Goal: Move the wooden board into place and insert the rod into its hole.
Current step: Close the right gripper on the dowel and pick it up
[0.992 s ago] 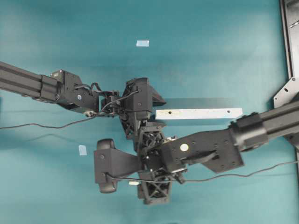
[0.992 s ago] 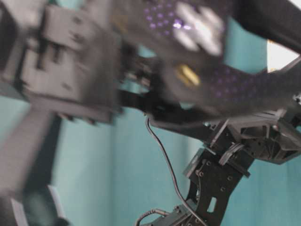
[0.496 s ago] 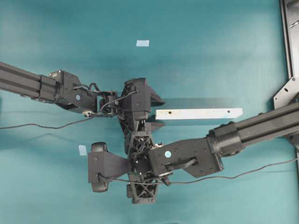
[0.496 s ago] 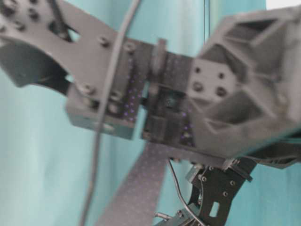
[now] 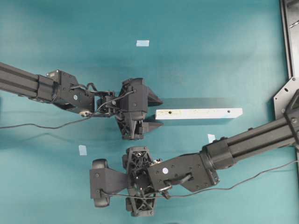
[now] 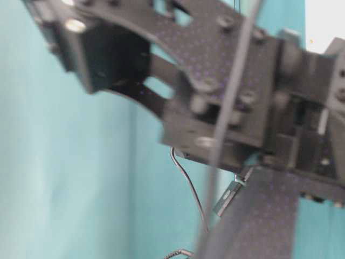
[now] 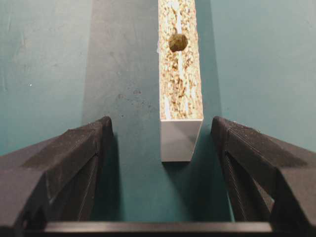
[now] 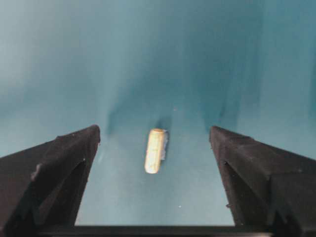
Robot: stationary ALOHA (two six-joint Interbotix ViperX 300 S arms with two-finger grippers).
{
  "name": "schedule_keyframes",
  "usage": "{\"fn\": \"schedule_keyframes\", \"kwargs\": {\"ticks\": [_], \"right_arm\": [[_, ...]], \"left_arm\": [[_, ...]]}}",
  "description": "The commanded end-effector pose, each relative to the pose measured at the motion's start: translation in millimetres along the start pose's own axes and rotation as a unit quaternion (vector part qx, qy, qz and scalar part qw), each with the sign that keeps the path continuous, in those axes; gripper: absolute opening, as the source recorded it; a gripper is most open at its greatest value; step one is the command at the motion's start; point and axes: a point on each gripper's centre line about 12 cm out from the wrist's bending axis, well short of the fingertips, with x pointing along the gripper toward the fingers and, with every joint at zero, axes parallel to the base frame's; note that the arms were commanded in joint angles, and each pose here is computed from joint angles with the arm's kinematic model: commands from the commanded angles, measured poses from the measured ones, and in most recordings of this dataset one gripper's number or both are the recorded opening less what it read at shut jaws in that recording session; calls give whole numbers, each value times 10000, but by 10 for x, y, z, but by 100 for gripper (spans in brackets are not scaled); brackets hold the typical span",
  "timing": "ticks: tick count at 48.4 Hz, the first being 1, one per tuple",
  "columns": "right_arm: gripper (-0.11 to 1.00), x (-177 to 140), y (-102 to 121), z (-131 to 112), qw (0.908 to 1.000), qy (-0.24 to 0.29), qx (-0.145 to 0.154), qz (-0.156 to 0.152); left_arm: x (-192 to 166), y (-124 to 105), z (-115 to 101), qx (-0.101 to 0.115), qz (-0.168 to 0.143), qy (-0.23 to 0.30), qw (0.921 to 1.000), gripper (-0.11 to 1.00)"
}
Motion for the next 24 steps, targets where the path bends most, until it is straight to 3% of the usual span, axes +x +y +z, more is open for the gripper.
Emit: {"fn": "schedule_keyframes", "kwargs": {"ticks": [1,8,18,24], "right_arm": [[94,-109,28,57,9999,-146,47,67],[92,-94,10,41,9999,-141,38,26],[71,-94,10,43,9999,-150,32,25],[69,-94,11,42,9999,-148,38,29]], "left_arm": [[-58,-11,124,41,-15,-131,9999,79],[-55,-17,149,44,-17,-200,9998,79],[-56,-16,158,29,-14,-238,9997,79],[-56,-16,158,29,-14,-238,9997,79]]}}
